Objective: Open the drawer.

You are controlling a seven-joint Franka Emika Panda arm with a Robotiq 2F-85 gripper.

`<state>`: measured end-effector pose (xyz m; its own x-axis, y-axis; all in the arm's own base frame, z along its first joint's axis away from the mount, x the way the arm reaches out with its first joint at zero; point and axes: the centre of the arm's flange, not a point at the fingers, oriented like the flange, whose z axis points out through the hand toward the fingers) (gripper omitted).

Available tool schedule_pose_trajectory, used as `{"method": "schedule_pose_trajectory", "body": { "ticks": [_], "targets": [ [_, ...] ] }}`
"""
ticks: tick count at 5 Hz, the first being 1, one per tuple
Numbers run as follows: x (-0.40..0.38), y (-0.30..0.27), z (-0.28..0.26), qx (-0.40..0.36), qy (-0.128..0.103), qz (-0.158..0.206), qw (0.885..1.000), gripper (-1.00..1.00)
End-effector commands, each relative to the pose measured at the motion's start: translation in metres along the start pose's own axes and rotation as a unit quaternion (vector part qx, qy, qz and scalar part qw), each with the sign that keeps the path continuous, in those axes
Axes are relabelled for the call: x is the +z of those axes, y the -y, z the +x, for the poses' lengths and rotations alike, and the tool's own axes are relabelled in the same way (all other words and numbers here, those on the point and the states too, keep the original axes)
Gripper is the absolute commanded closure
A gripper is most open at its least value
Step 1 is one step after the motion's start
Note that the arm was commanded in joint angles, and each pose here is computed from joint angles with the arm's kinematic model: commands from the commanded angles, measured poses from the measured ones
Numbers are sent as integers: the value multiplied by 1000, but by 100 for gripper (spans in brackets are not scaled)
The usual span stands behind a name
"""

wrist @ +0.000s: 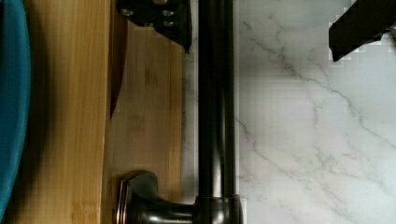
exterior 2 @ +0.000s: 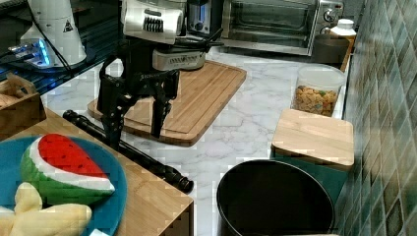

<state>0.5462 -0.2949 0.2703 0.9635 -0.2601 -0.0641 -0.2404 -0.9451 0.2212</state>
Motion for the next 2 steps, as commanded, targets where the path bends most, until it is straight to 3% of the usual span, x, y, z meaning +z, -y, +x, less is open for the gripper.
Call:
{"method": "schedule_pose_trajectory", "body": {
  "ticks": [1,2],
  "targets": [
    [21,-6,14,23,-33,13,999,-100],
    [24,1,12,37,-23,20,999,-100]
  ]
}}
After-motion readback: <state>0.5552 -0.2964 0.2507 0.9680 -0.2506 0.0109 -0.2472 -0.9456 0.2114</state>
